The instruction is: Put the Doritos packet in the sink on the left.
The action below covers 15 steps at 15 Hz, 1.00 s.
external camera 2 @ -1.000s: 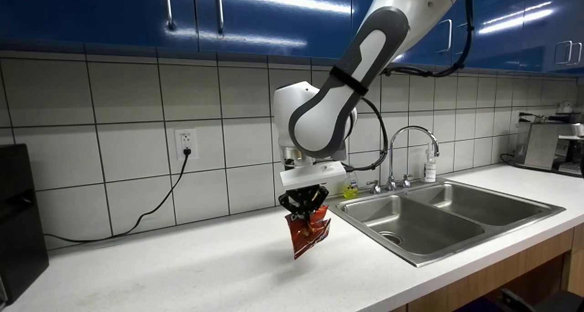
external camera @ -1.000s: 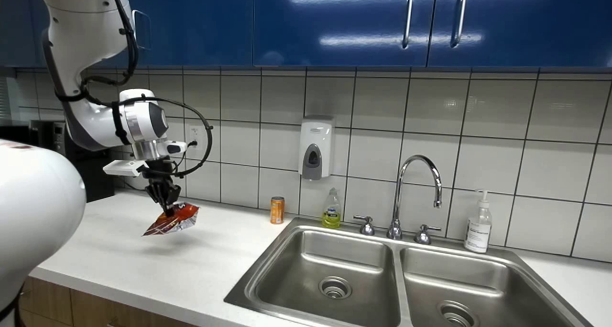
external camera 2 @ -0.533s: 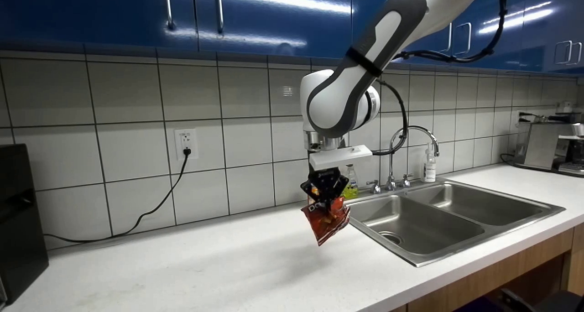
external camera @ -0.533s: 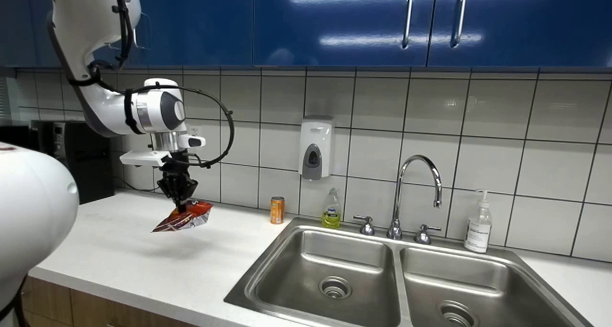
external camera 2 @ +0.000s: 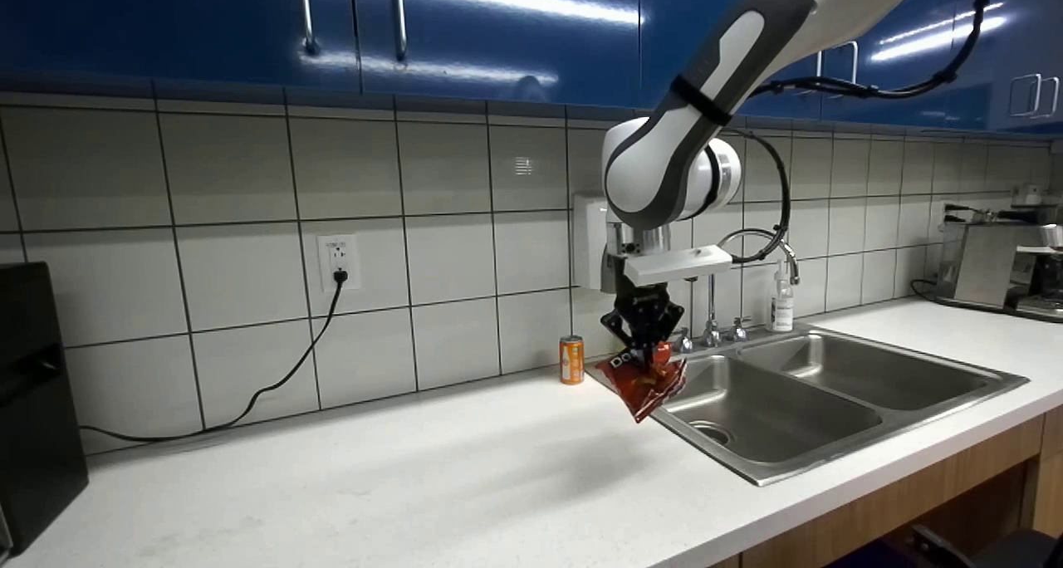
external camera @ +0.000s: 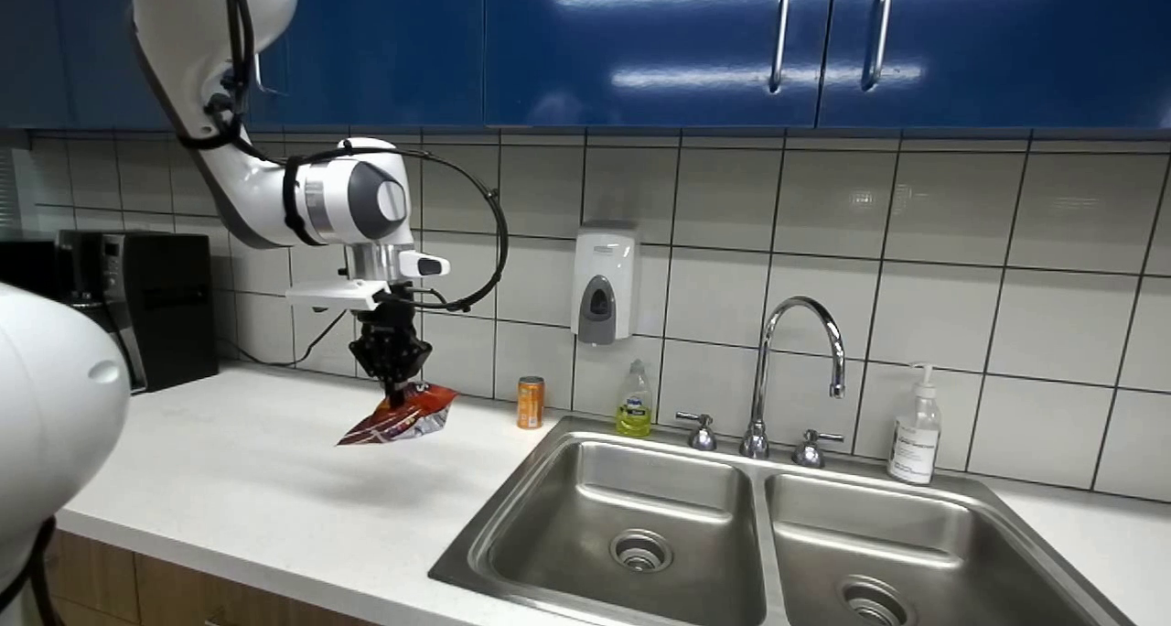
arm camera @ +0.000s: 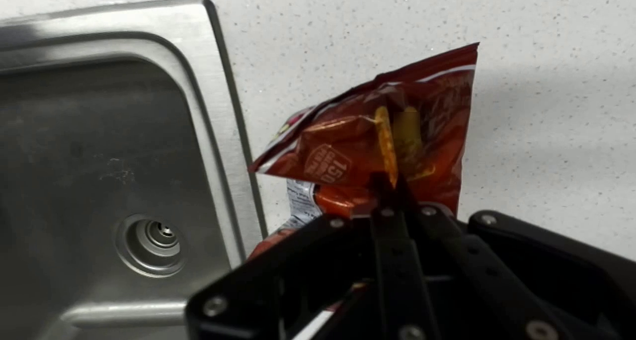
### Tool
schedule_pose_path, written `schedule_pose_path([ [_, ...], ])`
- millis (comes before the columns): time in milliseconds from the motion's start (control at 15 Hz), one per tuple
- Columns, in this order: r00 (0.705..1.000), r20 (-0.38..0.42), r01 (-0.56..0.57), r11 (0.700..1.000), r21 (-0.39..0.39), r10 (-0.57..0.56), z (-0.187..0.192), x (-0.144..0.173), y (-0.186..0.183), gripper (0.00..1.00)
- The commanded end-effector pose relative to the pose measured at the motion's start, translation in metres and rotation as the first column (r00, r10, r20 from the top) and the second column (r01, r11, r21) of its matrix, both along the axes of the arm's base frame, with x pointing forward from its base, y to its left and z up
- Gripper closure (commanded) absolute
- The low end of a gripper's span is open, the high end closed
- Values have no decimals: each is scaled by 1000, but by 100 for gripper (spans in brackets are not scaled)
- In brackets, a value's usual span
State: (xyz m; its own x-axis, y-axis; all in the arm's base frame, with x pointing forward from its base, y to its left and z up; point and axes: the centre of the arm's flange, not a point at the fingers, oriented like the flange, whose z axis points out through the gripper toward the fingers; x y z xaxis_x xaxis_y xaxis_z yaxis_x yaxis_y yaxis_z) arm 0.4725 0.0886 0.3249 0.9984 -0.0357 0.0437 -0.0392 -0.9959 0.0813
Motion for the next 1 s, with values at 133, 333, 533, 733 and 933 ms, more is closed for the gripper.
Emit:
schedule_pose_path([
  [133, 998, -6, 68, 998, 4, -68, 10, -8, -75, 100],
  [333, 993, -5, 118, 993, 6, -118, 9, -7, -119, 100],
  [533, 987, -6, 162, 987, 7, -162, 7, -5, -160, 100],
  [733, 978, -4, 207, 978, 9, -207, 5, -4, -201, 100],
  [933, 970, -2, 243, 970, 9, -243, 2, 0, -234, 100],
])
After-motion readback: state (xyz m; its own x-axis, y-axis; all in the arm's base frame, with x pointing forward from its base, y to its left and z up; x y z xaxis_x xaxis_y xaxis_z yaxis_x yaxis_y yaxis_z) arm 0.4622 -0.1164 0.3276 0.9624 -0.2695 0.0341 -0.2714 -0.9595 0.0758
